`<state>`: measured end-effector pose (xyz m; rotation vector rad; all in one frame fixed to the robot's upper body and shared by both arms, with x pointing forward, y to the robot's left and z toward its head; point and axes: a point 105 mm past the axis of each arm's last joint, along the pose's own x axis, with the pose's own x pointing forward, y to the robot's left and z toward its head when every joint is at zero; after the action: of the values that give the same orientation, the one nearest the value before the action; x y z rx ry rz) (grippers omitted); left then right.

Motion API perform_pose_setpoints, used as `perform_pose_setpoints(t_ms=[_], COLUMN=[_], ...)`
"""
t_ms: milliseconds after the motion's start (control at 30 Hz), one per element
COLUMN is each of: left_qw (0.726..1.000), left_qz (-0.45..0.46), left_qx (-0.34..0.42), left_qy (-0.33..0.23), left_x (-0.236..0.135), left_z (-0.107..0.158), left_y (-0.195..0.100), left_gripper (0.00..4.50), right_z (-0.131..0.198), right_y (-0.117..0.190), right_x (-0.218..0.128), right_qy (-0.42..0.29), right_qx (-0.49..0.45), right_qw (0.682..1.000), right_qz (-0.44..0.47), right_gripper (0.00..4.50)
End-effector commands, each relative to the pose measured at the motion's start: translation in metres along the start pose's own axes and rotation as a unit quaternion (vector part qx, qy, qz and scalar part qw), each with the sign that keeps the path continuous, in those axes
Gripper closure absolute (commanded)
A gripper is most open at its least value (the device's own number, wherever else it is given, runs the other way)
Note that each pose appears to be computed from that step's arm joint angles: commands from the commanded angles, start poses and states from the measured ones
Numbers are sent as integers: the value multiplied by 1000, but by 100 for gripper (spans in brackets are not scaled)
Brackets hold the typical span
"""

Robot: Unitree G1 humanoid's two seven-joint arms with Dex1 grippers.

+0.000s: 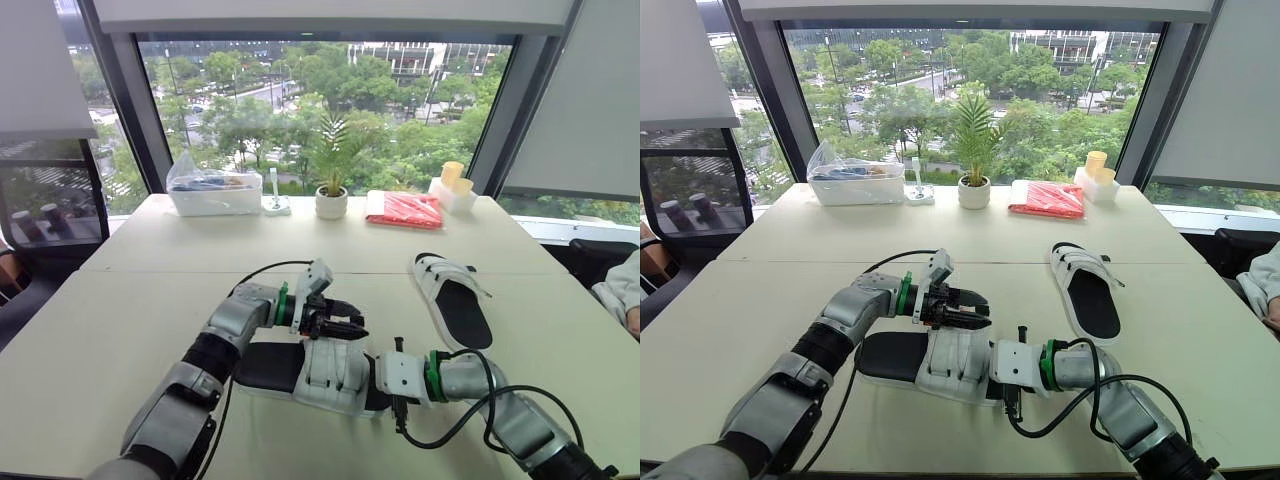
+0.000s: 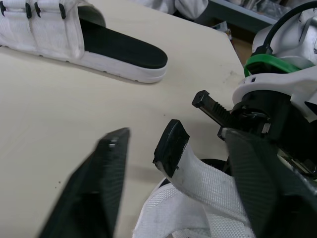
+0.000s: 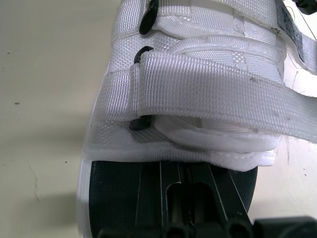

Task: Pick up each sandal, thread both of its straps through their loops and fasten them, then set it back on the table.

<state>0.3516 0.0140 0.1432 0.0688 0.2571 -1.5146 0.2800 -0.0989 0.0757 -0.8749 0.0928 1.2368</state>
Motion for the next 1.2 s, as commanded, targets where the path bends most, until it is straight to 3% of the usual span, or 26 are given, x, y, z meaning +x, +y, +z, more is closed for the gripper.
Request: perform_pose_setpoints(t_ms=[33, 100, 433, 667, 900, 1200], left_qw=[1000, 999, 993, 988, 984, 992], left_qz=[-12, -15, -47, -48, -80, 26], left_qx=[25, 25, -24, -34, -43, -26], left_qy=[-13, -14, -110, -142, -153, -119], left_x=[-3, -3, -30, -40, -41, -28], left_z=[15, 15, 48, 55, 59, 37], left_y=[-1, -2, -13, -17, -28, 7], left_gripper=[342, 446, 446, 446, 446, 446], right_z=[-39, -39, -38, -39, -42, -42], right_y=[38, 38, 39, 40, 39, 39], right_x=[8, 8, 10, 8, 5, 4], right_qy=[75, 75, 72, 74, 78, 80], right_qx=[56, 56, 57, 56, 57, 58], right_qw=[994, 994, 994, 994, 993, 993], right_qz=[58, 58, 61, 66, 64, 62], right_gripper=[450, 450, 450, 450, 450, 450])
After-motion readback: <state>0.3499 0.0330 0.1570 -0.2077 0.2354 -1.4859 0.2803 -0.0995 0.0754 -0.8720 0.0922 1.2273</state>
